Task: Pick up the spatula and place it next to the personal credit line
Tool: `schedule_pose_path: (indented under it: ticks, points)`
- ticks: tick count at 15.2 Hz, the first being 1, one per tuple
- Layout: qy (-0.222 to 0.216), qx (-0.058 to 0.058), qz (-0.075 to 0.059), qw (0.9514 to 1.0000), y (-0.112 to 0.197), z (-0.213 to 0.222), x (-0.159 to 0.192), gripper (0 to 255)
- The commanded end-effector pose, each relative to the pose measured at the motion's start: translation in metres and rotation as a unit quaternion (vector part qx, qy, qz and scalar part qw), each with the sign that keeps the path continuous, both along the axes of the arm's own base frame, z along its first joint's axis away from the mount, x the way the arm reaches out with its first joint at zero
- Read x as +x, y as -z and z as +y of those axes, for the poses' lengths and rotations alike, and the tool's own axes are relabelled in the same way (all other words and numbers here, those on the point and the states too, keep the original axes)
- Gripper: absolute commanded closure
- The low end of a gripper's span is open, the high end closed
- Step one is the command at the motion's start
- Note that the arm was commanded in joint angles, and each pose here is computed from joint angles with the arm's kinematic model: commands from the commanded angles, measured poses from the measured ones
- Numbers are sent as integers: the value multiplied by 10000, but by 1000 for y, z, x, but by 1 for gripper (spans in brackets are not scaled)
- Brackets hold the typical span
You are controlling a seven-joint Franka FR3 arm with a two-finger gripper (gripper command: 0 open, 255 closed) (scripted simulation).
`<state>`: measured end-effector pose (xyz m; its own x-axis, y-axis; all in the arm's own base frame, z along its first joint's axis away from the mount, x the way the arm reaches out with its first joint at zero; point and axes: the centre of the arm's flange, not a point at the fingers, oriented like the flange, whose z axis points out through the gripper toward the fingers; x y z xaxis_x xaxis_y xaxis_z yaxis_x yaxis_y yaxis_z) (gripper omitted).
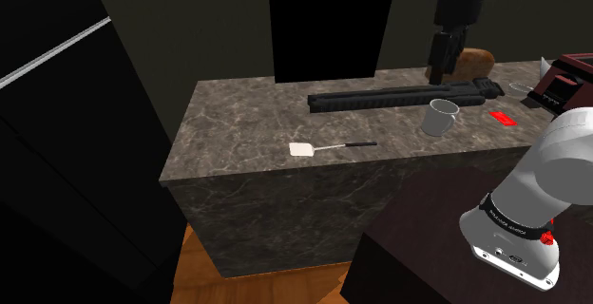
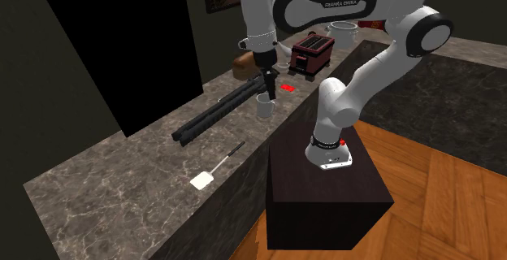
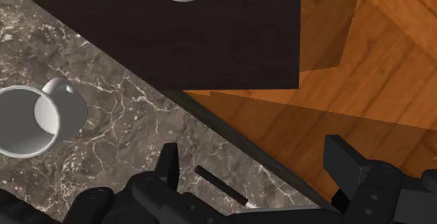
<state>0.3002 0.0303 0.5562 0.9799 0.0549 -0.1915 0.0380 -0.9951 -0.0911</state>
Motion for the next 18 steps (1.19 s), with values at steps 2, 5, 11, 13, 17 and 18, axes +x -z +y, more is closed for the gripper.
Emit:
schedule_pose_path:
  ticks: [2,5,11,13,17,18]
  points:
    - [-176,-5,-33,9998,10,2,8,0]
    - [-705,-20,-130,9974,40,8,31,0]
    - [-1755,-49,-324,9839,97,29,77,0]
    - [-2101,-58,-388,9769,116,38,92,0]
    - [-2785,-77,-514,9590,154,59,120,0]
    - [-2954,-82,-545,9538,163,64,127,0]
